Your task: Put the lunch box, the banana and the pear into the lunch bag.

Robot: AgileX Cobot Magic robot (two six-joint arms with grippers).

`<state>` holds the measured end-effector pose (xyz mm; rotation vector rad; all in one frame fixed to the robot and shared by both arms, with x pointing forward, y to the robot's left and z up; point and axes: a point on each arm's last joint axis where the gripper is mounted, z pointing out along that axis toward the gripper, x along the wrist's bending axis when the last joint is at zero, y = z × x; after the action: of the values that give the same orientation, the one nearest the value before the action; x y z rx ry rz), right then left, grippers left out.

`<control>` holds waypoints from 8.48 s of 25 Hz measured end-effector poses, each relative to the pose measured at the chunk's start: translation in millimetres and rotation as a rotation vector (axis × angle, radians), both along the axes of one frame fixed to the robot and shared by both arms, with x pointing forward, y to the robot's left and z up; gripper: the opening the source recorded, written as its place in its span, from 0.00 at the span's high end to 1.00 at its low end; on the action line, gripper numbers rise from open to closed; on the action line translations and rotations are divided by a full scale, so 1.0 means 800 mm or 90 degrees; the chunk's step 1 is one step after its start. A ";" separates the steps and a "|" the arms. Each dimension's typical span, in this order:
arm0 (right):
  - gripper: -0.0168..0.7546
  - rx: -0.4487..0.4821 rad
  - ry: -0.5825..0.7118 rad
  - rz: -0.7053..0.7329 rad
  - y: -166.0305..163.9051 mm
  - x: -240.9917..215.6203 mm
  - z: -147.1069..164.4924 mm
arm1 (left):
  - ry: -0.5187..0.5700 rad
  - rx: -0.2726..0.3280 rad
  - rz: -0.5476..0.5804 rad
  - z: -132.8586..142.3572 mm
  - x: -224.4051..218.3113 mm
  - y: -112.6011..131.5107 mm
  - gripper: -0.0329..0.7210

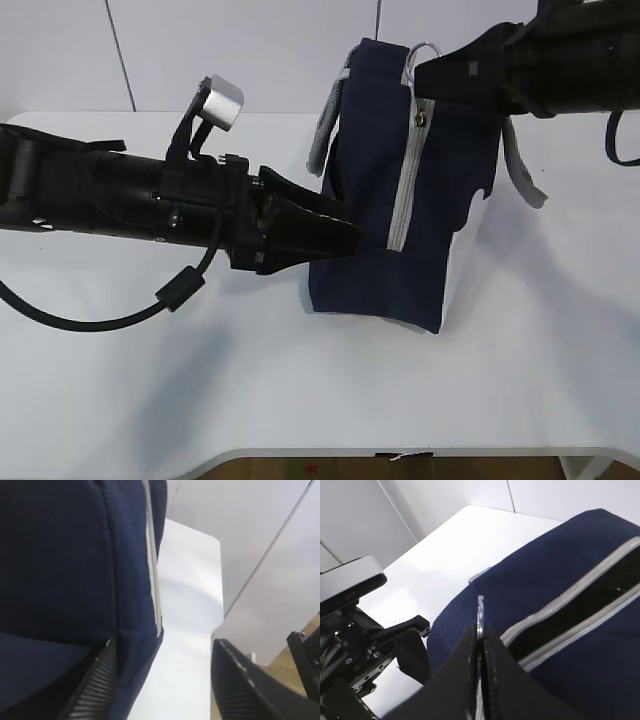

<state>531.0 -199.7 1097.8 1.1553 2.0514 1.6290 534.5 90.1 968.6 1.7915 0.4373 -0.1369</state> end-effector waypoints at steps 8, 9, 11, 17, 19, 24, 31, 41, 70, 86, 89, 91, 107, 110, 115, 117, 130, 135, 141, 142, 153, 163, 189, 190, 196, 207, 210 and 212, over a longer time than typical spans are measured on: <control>0.97 0.000 0.000 0.000 0.000 0.000 0.000 | -0.032 0.004 0.017 0.013 0.014 -0.003 0.38; 0.97 0.000 0.000 0.000 0.000 0.000 0.000 | -0.035 0.003 0.019 0.015 0.016 -0.003 0.38; 0.97 0.000 0.000 0.000 0.000 0.000 0.000 | -0.043 0.002 0.025 0.018 0.021 -0.001 0.40; 0.97 0.001 0.000 0.004 0.000 0.000 0.000 | -0.047 0.029 0.082 0.015 0.038 0.019 0.42; 0.97 0.002 0.001 0.005 0.001 -0.001 0.000 | -0.047 0.040 0.099 0.013 0.041 0.022 0.42; 0.97 0.001 0.001 0.008 0.001 -0.001 0.000 | -0.052 0.045 0.103 0.015 0.042 0.020 0.40; 0.97 0.001 0.001 0.008 0.001 -0.001 0.000 | -0.060 0.029 0.084 0.023 0.041 0.009 0.39; 0.97 0.002 0.001 0.011 0.001 -0.001 0.000 | -0.058 0.020 0.060 0.025 0.033 -0.002 0.39; 0.97 0.026 0.026 0.007 0.003 0.001 -0.003 | -0.064 -0.001 0.034 0.027 0.039 -0.010 0.73; 0.97 0.045 0.043 -0.035 0.000 0.013 -0.011 | -0.045 -0.009 0.030 0.028 0.038 -0.010 0.73; 0.97 0.041 0.041 -0.049 -0.002 0.015 -0.011 | -0.044 -0.010 0.029 0.028 0.038 -0.010 0.73; 0.97 0.040 0.040 -0.057 -0.003 0.016 -0.012 | -0.043 -0.012 0.026 0.028 0.037 -0.010 0.73; 0.97 0.058 0.048 -0.089 -0.004 0.033 -0.014 | -0.043 -0.012 0.020 0.028 0.036 -0.011 0.77; 0.97 0.060 0.046 -0.089 -0.004 0.034 -0.012 | -0.044 -0.010 0.018 0.028 0.036 -0.011 0.84; 0.97 0.060 0.046 -0.089 -0.004 0.034 -0.012 | -0.045 -0.008 0.017 0.028 0.036 -0.011 0.90; 0.97 0.060 0.046 -0.089 -0.004 0.034 -0.012 | -0.043 -0.008 0.017 0.028 0.036 -0.011 0.90; 0.97 0.067 0.039 -0.091 -0.003 0.036 -0.006 | -0.042 -0.006 -0.006 0.027 0.028 -0.020 0.90; 0.97 0.078 0.042 -0.095 -0.003 0.037 -0.005 | -0.042 -0.007 -0.014 0.028 0.027 -0.021 0.90; 0.97 0.081 0.042 -0.096 -0.003 0.037 -0.005 | -0.043 0.000 -0.027 0.027 0.024 -0.020 0.91; 0.97 0.081 0.043 -0.096 -0.003 0.037 -0.005 | -0.043 0.001 -0.027 0.026 0.024 -0.020 0.91; 0.97 0.085 0.014 -0.101 -0.003 0.045 0.012 | -0.043 -0.005 -0.030 0.029 0.025 -0.021 0.91; 0.97 0.078 0.052 -0.106 -0.002 0.052 0.001 | -0.045 0.000 -0.043 0.029 0.023 -0.021 0.92; 0.97 0.057 0.038 -0.086 0.003 0.069 0.008 | -0.044 -0.005 -0.045 0.029 0.023 -0.022 0.92; 0.97 0.058 0.039 -0.085 0.003 0.069 0.008 | -0.044 -0.004 -0.046 0.029 0.023 -0.022 0.92; 0.97 0.060 0.041 -0.077 0.004 0.067 0.009 | -0.045 -0.002 -0.049 0.029 0.022 -0.021 0.92; 0.97 0.020 0.017 -0.058 0.000 0.063 0.021 | -0.025 -0.027 -0.024 0.033 0.025 -0.022 0.90; 0.97 0.002 0.017 -0.054 -0.001 0.062 0.022 | 0.025 -0.044 -0.007 0.035 0.026 -0.023 0.77; 0.97 -0.012 0.023 -0.047 -0.001 0.060 0.019 | 0.055 -0.054 -0.004 0.036 0.025 -0.023 0.67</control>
<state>579.4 -200.3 1113.1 1.2474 2.0158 1.5633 554.7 71.9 997.2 1.7089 0.4808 -0.2349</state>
